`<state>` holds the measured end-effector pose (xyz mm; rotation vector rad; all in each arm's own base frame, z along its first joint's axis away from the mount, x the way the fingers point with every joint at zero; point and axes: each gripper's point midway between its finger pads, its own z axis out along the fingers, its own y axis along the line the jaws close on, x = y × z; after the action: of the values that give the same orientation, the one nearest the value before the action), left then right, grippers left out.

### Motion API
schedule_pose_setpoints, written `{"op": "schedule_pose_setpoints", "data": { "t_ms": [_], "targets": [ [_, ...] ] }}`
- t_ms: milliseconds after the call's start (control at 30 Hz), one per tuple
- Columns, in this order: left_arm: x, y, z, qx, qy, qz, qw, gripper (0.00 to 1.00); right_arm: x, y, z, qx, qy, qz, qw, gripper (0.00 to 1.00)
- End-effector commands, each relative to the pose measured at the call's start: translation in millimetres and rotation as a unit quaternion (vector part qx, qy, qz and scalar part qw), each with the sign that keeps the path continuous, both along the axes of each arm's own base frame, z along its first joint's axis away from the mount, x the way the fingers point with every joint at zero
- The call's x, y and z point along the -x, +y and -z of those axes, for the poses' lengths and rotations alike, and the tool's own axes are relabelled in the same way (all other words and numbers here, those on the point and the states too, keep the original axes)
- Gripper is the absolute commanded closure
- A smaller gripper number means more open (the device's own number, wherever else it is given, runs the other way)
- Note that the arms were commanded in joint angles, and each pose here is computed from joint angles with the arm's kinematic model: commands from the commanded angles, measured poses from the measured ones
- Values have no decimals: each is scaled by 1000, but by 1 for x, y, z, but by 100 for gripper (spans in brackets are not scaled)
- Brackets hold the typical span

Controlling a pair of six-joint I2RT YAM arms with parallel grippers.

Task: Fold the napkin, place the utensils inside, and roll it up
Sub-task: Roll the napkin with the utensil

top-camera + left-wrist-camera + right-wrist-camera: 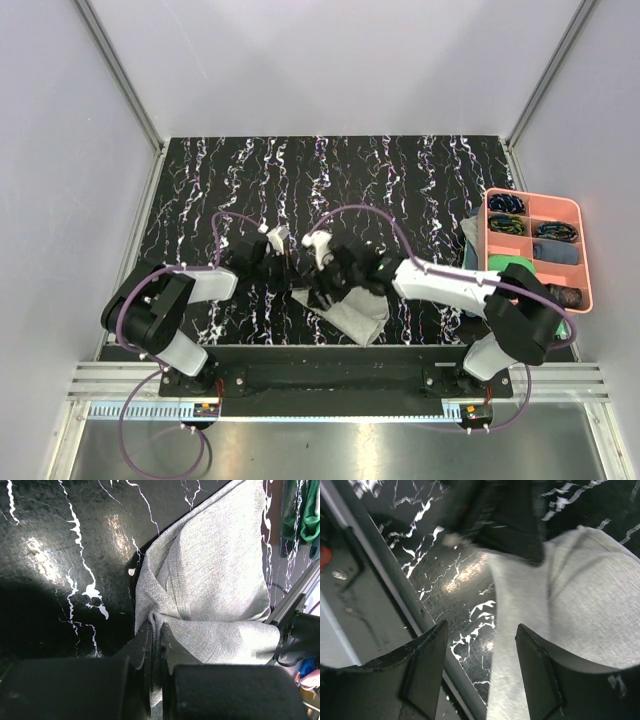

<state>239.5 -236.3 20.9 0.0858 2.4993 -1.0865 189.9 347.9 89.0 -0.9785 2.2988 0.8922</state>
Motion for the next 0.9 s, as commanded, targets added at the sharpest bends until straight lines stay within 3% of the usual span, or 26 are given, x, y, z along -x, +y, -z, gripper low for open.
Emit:
{"op": "schedule_pose_setpoints", "data": {
  "t_ms": [0, 267, 600, 867],
  "targets": [
    [16, 11, 23, -42, 47, 2, 998, 100, -9, -13, 13, 116, -147, 38, 982, 34],
    [17, 10, 21, -41, 51, 5, 998, 100, 1, -11, 46, 196, -200, 20, 960, 34],
    [14, 5, 14, -30, 46, 14, 998, 100, 4, -24, 83, 251, -176, 17, 952, 35],
    [13, 5, 14, -36, 48, 21, 998, 100, 4, -11, 47, 210, -194, 3, 958, 35]
  ]
}}
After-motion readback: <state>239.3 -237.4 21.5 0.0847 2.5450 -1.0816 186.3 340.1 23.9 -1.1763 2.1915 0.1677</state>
